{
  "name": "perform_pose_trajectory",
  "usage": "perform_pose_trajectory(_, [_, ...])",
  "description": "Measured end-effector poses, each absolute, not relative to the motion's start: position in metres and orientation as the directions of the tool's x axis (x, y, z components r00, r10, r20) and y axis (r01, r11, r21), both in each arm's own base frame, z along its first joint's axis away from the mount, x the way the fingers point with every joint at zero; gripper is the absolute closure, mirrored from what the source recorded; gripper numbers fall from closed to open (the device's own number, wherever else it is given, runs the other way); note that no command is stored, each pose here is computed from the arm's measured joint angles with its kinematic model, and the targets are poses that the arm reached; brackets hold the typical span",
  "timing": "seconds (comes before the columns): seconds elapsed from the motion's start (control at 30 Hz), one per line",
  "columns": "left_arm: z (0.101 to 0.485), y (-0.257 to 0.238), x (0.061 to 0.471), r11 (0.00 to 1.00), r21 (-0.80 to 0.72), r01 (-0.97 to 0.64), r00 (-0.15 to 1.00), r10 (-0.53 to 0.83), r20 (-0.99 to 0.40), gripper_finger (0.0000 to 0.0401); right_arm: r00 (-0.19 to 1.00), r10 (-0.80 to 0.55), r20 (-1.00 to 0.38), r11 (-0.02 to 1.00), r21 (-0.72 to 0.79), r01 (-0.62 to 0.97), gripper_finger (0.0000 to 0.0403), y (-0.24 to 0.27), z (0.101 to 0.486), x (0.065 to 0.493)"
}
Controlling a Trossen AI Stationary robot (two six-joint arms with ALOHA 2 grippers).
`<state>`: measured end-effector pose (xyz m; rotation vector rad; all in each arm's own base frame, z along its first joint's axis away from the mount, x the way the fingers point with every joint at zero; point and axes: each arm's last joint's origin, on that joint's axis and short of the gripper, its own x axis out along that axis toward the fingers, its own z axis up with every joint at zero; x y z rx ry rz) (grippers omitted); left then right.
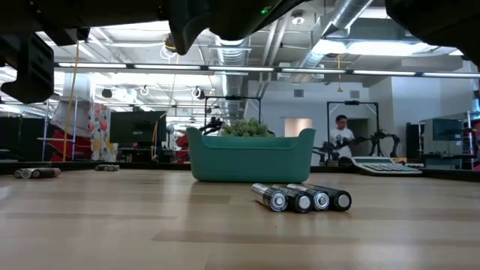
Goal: Sort batteries
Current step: Put the silver battery into the blue bin, then put the black battery into the green bin
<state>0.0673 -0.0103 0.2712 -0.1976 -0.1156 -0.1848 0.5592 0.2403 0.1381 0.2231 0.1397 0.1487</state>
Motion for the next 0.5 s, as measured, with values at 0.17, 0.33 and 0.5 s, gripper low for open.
perform_pose_trajectory(0.17, [0.2712,-0.0103,0.0673,0.964,-0.184,0.193,0.976,-0.171,0.132,0.0236,0.979,0.162,-0.124,0.965,0.229,-0.13,0.0323,0.2402,0.1378,0.5592])
perform_pose_trajectory(0.33, [0.2712,-0.0103,0.0673,0.964,-0.184,0.194,0.976,-0.171,0.131,0.0236,0.98,0.161,-0.12,0.964,0.23,-0.13,0.0279,0.2397,0.1382,0.5595])
perform_pose_trajectory(0.5, [0.2705,-0.0103,0.0674,0.964,-0.184,0.192,0.977,-0.171,0.124,0.0236,0.98,0.161,-0.114,0.968,0.214,-0.134,0.0232,0.2396,0.1389,0.5596])
